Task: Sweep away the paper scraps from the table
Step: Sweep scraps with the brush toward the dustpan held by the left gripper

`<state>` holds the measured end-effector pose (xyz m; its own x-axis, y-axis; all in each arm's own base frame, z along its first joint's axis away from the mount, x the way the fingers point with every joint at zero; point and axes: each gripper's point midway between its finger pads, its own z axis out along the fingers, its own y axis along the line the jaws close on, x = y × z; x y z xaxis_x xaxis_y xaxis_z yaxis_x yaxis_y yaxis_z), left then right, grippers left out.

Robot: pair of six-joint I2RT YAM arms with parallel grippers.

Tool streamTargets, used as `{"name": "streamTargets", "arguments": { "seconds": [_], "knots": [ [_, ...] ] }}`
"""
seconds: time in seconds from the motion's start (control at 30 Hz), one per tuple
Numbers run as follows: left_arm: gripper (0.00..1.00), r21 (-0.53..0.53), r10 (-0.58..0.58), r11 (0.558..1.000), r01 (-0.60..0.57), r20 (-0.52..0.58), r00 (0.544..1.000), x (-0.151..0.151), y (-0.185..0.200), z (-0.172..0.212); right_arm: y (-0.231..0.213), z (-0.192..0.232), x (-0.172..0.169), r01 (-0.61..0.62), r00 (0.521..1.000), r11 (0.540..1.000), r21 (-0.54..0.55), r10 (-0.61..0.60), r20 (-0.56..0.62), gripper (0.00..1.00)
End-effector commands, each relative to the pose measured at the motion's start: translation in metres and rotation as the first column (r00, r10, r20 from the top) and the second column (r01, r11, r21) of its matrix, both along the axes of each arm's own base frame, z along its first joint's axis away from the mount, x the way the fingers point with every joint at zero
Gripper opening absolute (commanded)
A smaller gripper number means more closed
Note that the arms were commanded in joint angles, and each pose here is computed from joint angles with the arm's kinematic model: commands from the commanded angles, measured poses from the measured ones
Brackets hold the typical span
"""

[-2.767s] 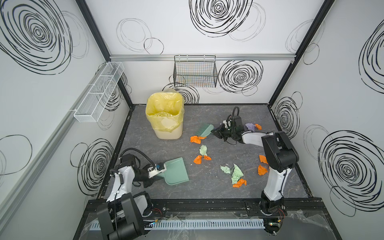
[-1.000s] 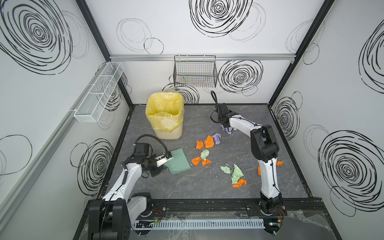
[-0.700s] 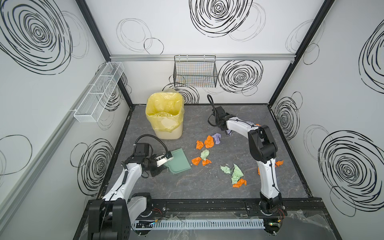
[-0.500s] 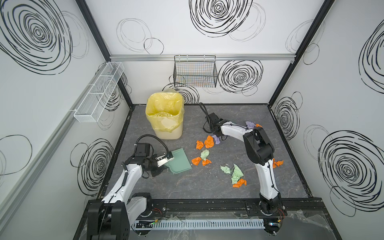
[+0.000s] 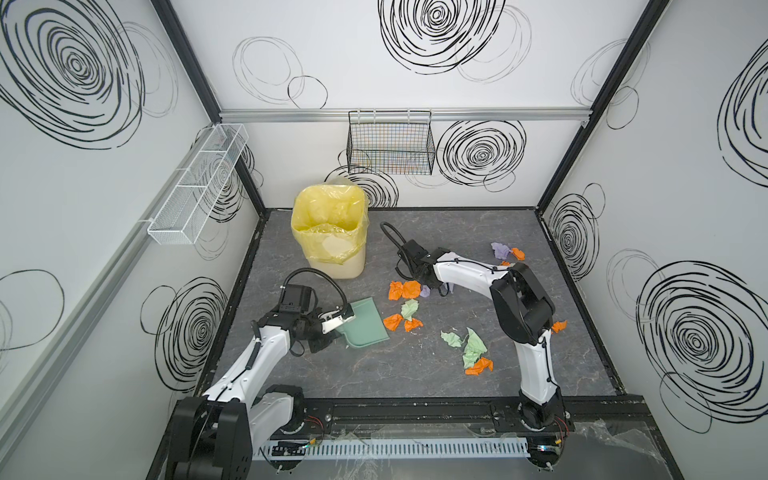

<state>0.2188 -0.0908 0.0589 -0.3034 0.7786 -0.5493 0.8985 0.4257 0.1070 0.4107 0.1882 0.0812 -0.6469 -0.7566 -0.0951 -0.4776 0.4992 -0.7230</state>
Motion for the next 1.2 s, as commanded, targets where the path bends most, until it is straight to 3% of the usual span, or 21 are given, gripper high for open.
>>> {"name": "streamTargets", "arguments": {
  "seconds": [0.0,0.43,0.87,1.17],
  "knots": [
    [0.0,-0.009,0.012,1.0,-0.012,0.008,1.0,0.006,-0.005,-0.003,0.01,-0.007,-0.039,0.03,0.994,0.998,0.055,-0.024,-0.106,0.0],
    [0.0,0.001,0.001,1.0,-0.001,0.017,1.0,0.009,-0.019,-0.006,0.067,-0.005,-0.09,0.093,0.982,0.979,0.18,-0.06,-0.181,0.0],
    [0.0,-0.019,-0.013,1.0,0.013,0.015,1.0,0.016,-0.036,-0.009,0.12,0.007,-0.134,0.108,0.962,0.931,0.349,-0.009,-0.272,0.0],
    [0.0,-0.025,-0.024,0.999,0.024,0.012,1.0,0.019,-0.047,-0.009,0.146,0.038,-0.145,0.102,0.966,0.879,0.466,0.024,-0.256,0.0]
  ]
}}
